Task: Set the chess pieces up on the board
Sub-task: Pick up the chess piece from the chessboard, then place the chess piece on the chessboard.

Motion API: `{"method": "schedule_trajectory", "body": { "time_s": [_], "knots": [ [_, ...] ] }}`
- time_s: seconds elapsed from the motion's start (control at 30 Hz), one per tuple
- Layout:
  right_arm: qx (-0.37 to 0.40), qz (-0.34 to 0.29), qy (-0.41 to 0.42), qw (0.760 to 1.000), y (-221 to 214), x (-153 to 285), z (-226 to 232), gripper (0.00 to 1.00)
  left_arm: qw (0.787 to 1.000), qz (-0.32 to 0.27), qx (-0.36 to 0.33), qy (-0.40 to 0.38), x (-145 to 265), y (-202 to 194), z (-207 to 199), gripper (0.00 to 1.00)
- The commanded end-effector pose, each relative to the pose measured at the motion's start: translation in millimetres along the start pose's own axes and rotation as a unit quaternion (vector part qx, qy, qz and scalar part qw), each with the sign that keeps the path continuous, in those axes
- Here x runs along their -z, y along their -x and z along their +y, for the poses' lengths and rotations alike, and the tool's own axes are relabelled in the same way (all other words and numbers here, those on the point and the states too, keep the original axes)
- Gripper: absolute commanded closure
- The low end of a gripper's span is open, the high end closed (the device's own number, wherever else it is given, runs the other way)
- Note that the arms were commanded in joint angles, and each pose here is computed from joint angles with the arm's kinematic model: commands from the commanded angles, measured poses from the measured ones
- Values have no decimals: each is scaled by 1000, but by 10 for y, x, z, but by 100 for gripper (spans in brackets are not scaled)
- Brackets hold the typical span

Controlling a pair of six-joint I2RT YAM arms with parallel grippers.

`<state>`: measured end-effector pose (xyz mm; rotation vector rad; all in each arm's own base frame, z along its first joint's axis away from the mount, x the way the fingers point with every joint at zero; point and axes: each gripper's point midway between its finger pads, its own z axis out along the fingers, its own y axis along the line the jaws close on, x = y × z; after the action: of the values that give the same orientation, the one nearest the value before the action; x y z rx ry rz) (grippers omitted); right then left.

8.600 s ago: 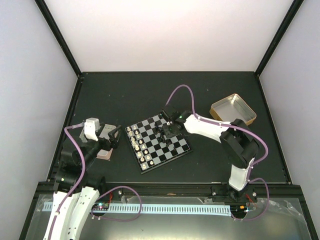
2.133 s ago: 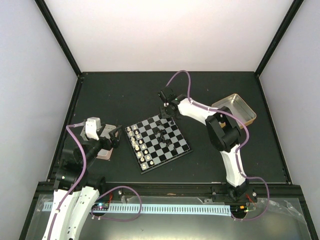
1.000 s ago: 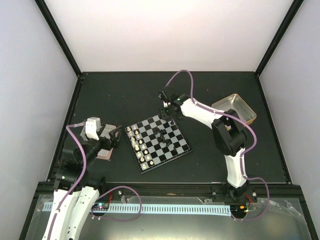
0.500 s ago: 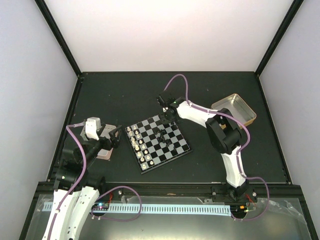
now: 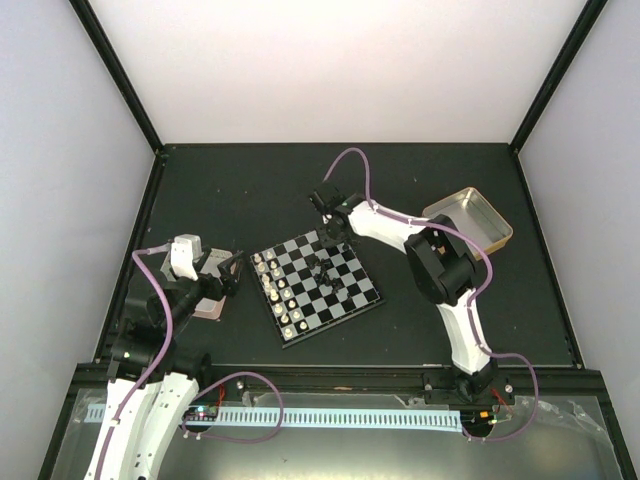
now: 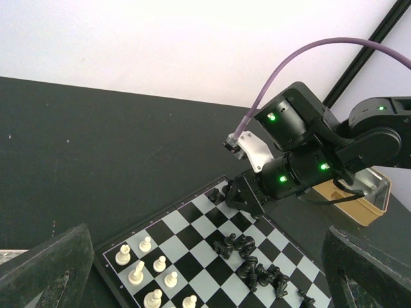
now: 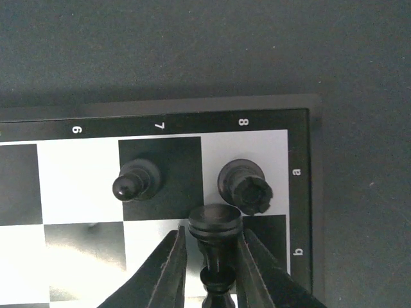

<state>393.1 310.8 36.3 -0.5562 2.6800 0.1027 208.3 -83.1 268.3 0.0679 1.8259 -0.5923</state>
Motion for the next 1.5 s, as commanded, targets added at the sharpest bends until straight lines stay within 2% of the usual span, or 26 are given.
{"method": "schedule_trajectory", "body": {
  "time_s": [0.0,0.23,0.47,0.73,0.87,0.97,1.1,1.23,1.37,1.47],
  "knots": [
    [15,3,-12,1000,25,-43,15,80,1000,2,0,4,-1,9,10,1],
    [18,4,-7,1000,4,15,52,94,1000,2,0,4,-3,9,11,1],
    [5,-38,29,999,92,359,110,94,1000,4,1,3,-9,4,10,1],
    [3,-114,113,987,133,936,262,94,1000,4,-1,-15,-13,8,-51,1],
    [26,-146,195,970,81,1258,465,94,999,10,11,-49,-50,12,-162,1],
    [54,-163,273,946,14,1542,682,94,995,21,37,-91,-107,-7,-287,1],
    [86,-159,375,909,-60,1926,1006,95,987,32,92,-128,-208,-22,-378,1],
    [141,-156,411,887,-230,2051,1258,95,971,63,163,-161,-288,-76,-467,2],
    [184,-144,425,875,-402,2072,1479,95,950,117,226,-180,-386,-219,-524,9],
    [203,-146,436,865,-465,2120,1606,95,936,153,264,-177,-474,-351,-504,21]
  ]
}}
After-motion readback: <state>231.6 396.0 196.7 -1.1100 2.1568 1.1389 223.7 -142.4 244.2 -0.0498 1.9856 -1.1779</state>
